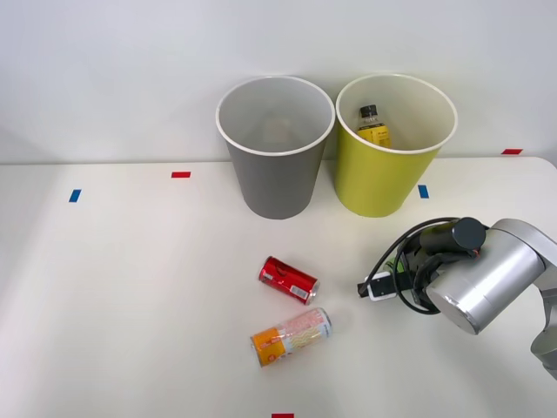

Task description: Put cans in the gray bin, plastic bottles in the light green bin

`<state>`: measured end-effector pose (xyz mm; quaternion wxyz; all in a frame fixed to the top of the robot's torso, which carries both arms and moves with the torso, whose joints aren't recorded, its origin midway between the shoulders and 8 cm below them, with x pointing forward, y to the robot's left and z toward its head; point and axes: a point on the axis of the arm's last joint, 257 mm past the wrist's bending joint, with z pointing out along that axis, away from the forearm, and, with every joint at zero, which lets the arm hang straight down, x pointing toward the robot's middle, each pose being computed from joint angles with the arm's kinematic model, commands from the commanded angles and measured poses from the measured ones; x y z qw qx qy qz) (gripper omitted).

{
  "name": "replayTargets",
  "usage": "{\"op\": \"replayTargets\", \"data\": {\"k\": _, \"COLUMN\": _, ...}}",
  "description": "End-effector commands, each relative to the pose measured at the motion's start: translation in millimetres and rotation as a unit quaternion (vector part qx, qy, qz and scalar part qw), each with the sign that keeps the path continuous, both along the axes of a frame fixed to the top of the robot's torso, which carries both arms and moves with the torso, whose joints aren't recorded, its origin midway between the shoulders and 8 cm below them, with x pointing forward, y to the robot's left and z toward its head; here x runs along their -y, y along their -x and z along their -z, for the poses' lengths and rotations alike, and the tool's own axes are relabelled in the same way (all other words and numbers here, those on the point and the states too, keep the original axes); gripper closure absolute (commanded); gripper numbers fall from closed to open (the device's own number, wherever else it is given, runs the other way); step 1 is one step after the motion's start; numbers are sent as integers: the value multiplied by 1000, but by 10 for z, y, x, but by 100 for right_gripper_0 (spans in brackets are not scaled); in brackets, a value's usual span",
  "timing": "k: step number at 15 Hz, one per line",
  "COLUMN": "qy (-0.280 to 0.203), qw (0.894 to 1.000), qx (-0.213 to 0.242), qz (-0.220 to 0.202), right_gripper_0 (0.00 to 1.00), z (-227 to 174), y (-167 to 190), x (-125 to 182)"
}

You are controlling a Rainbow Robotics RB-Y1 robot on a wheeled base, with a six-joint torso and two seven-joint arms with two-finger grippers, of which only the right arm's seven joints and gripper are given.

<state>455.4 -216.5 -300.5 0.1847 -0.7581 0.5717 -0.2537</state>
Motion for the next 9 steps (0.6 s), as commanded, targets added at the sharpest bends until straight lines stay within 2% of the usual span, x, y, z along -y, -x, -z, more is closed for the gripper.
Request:
{"op": "replayTargets", "data": {"k": 1, "qy": -32, "qw": 999, "qx": 12, "qz": -8, "right_gripper_0": 100, "z": -52, "y": -51, "x": -93}}
{"op": "replayTargets", "data": {"k": 4, "qy": -119, "qw": 993, "qx": 4, "qz": 8, "right_gripper_0": 100, "z": -251, "y": -109, "x": -174}}
{"op": "replayTargets", "data": {"k": 7, "qy": -213, "qw": 977, "qx": 8, "qz": 28, "right_gripper_0": 100, "z": -627, "y": -212, "x": -188}}
{"op": "replayTargets", "data": {"k": 9, "qy": -250, "qw": 967, "qx": 20, "qz": 35, "right_gripper_0": 100, "z": -876, "y": -262, "x": -148}}
